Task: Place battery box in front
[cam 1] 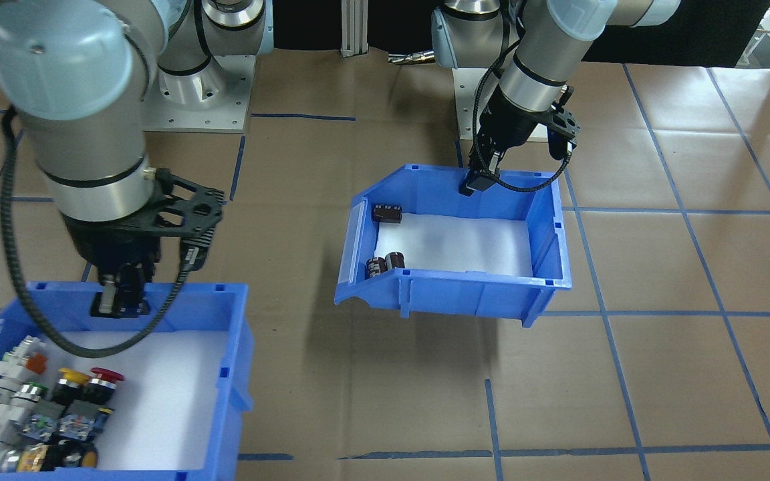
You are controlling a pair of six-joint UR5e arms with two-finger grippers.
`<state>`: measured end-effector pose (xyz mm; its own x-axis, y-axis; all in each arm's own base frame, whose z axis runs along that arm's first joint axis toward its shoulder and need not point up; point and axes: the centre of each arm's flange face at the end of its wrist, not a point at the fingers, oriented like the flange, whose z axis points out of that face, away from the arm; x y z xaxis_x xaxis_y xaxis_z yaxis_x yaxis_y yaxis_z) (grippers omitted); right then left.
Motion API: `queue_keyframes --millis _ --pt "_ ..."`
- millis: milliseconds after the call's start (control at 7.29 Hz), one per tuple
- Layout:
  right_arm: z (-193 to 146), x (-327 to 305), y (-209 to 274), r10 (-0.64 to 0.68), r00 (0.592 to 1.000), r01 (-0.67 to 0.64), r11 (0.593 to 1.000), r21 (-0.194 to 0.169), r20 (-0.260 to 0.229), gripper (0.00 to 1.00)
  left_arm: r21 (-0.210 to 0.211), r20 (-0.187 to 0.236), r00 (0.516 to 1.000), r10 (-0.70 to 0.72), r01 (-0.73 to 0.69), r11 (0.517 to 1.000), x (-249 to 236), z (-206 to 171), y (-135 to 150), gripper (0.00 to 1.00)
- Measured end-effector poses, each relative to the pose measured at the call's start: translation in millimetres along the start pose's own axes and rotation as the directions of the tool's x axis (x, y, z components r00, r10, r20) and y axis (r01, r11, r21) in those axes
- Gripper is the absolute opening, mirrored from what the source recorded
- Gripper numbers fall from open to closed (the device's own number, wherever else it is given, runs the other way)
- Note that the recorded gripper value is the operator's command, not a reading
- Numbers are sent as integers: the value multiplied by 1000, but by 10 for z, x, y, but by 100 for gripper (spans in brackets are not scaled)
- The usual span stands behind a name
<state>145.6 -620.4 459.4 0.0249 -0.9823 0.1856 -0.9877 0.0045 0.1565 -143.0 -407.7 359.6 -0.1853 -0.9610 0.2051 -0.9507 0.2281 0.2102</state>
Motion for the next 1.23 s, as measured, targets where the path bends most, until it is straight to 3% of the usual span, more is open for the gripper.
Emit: queue_keyframes --millis 274,548,960,1234 --pt "127 -285 750 -38 998 38 999 -1 49 0 -25 7 1000 -29 29 999 468 85 -80 0" --pt "243 -633 1068 -27 996 26 1000 14 88 0 -65 4 999 -54 55 996 909 226 -6 0" --pt "365 -1285 1289 12 991 -16 999 34 132 0 -88 -5 998 -66 66 994 1794 676 563 4" --pt "371 -1750 1367 21 991 -27 999 40 133 0 -99 -21 998 -61 58 993 2238 959 855 16"
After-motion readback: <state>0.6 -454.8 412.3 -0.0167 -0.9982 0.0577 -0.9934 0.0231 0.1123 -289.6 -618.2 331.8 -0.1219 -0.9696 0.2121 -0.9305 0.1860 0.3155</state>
